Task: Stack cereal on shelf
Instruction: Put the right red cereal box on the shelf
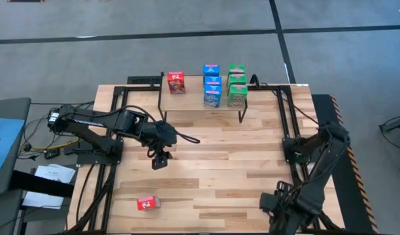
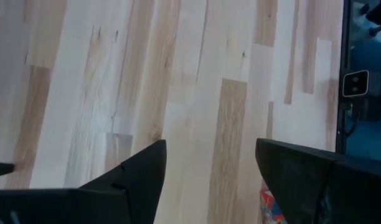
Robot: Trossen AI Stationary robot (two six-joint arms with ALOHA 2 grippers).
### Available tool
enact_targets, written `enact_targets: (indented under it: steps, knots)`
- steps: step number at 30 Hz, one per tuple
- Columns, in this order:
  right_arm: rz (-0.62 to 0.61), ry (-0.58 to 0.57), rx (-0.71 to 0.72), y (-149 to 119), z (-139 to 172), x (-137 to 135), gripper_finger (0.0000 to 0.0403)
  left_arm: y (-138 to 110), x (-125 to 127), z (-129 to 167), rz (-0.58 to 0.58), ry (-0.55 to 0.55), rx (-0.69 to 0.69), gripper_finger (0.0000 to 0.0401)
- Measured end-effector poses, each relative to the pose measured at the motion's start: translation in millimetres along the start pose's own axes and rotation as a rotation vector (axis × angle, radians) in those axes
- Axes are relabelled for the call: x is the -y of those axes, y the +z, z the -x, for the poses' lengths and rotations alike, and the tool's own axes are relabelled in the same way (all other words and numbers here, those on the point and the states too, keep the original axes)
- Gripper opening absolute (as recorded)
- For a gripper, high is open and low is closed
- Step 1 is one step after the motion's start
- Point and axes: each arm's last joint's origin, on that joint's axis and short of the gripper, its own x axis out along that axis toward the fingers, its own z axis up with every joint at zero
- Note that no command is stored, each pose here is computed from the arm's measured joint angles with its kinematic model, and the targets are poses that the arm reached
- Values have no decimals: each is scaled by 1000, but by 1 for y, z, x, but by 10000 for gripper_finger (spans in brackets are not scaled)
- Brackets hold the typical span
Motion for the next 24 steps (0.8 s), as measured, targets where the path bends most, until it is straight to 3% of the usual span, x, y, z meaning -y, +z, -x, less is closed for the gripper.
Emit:
enact_targets:
  steps: [9, 24]
  knots:
    - [127, -104, -79, -7, -22, -6, 276, 2, 1, 0, 0, -6, 18, 234]
    - [130, -209, -28, -6, -21, 2, 276, 2, 0, 0, -11, 28, 34, 234]
